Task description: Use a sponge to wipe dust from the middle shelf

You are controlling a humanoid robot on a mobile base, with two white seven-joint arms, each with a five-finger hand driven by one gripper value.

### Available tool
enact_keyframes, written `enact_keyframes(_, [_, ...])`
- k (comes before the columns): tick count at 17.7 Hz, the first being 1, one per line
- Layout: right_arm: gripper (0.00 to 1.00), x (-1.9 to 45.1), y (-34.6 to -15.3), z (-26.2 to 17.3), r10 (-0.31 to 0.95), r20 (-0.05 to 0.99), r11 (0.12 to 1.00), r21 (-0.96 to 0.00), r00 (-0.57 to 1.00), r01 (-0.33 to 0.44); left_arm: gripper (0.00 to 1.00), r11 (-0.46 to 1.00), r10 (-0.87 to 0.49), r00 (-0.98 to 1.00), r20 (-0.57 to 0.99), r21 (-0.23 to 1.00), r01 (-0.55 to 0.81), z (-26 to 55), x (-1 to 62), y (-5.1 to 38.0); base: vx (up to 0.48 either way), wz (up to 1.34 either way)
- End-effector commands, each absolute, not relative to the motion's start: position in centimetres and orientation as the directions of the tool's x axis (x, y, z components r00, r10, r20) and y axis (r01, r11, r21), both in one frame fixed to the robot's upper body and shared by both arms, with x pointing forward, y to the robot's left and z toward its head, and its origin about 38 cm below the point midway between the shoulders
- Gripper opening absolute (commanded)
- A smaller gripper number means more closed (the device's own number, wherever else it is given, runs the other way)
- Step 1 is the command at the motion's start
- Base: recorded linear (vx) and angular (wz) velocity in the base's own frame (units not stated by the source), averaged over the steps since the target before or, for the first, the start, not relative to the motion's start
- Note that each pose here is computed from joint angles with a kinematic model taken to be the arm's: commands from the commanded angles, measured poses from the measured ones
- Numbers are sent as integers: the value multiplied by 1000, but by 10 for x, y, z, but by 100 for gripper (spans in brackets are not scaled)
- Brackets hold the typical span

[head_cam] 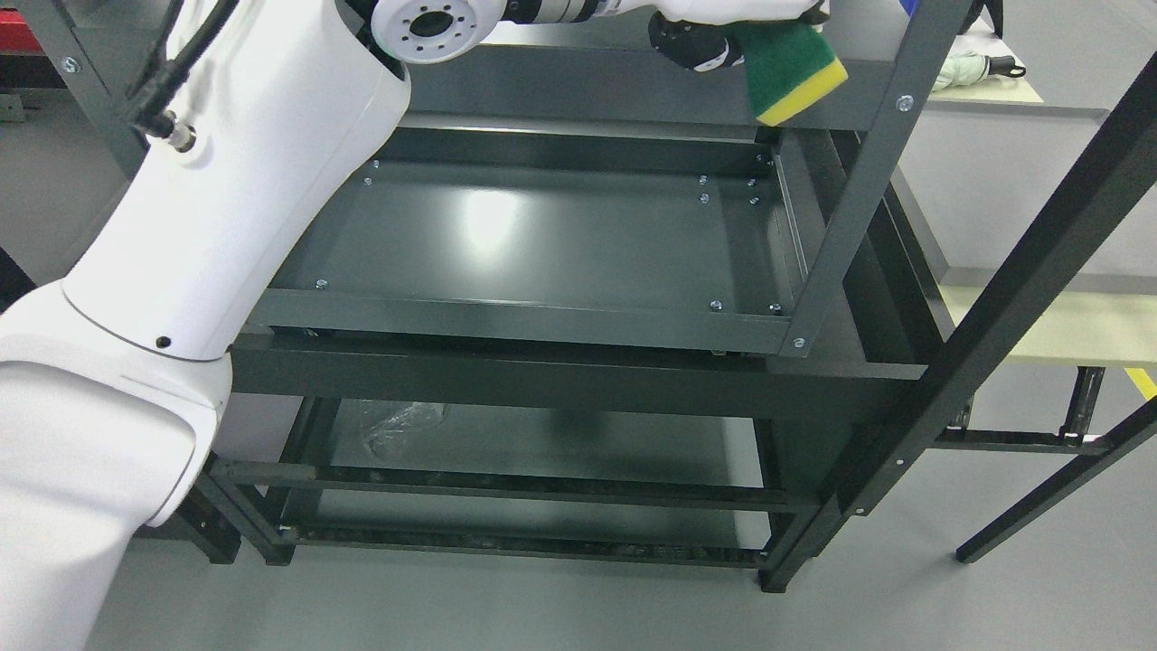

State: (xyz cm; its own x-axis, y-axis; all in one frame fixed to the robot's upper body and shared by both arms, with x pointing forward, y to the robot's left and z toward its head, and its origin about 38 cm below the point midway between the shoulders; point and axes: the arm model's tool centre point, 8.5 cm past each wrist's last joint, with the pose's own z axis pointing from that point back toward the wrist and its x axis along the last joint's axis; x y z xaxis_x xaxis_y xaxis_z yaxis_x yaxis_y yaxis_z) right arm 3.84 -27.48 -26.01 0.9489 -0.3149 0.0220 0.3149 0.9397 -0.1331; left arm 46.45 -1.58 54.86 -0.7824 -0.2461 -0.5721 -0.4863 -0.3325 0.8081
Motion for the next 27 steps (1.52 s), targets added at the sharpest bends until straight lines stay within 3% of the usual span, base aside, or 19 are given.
enact_keyframes(1, [100,44,-287,-259,-314,45,937,-147,948,317,0,-431,-257,-748,-612,765,-478,556,480,39,0,0])
enact_keyframes(5, [100,44,-287,-259,-314,45,937,-147,948,317,0,-455,-423,-666,-614,780,-430,582,494,162,0,0])
enact_keyframes(8, [100,44,-287,-259,-314,45,937,-147,948,317,0,-440,-527,-636,-563,821,-363,581,493,223,0,0])
enact_keyframes(11, [100,44,-287,-259,-314,45,937,-147,948,317,0,-398,-582,-661,-474,875,-277,560,482,266,0,0])
enact_keyframes(19, [100,44,-287,-259,-314,45,937,-147,948,317,1,-365,-669,-623,-406,909,-201,558,434,378,-4,-128])
enact_keyframes(22, [100,44,-287,-259,-314,45,937,-147,948,317,1,-246,-634,-688,-353,935,-254,563,430,368,-16,-411])
enact_keyframes(27, [100,44,-287,-259,-314,45,937,-147,948,317,0,67,-487,-821,-298,924,-376,583,439,294,-27,-260])
